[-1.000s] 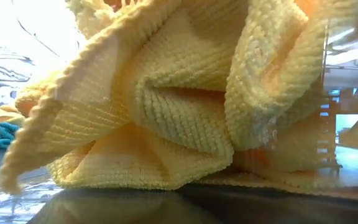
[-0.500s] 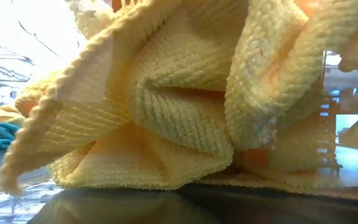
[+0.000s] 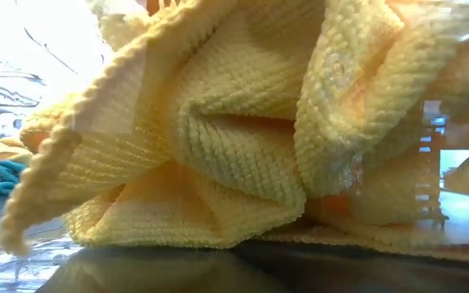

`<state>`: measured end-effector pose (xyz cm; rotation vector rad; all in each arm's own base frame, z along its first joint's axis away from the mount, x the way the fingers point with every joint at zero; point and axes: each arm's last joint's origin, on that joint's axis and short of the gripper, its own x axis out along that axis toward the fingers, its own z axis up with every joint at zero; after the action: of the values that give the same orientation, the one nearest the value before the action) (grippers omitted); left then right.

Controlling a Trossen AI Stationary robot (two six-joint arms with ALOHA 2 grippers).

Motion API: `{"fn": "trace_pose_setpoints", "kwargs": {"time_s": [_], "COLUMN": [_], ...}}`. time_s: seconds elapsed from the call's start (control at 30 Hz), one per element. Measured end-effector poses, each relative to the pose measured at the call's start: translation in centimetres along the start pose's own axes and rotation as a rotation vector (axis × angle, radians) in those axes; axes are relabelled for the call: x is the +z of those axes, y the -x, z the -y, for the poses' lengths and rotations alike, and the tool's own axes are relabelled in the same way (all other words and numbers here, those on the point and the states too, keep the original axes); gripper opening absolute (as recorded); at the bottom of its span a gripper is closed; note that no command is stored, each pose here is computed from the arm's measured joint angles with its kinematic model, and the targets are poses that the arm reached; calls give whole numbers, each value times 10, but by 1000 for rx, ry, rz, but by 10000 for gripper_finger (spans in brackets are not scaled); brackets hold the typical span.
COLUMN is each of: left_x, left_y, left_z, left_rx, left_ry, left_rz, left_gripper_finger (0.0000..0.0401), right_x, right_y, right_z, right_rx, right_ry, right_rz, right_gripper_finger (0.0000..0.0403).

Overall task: Sort microfiber towel by color & place in baskets
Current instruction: Put the yellow towel into the bottom transparent bin

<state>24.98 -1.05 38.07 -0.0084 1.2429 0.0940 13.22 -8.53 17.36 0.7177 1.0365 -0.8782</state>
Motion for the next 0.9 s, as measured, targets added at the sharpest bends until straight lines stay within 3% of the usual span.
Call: {"fn": "trace_pose_setpoints", "kwargs": {"time_s": [0.27, 0.57, 0.9], "left_x": [-24, -65, -111], "left_y": [-28, -48, -54], "left_z": [0, -3, -8], "left_rx": [-5, -16, 13], "left_ry": [37, 144, 289], "left_rz": [-97, -139, -125], "left_gripper_finger": [278, 278, 278], "right_x": [1, 3, 32], "right_y": [-1, 9, 69], "right_z": [-2, -5, -15], "right_rx": [30, 140, 202], "right_ry": [-16, -51, 5], "right_rz": [9, -29, 96], "right_gripper_finger": [18, 137, 210]}}
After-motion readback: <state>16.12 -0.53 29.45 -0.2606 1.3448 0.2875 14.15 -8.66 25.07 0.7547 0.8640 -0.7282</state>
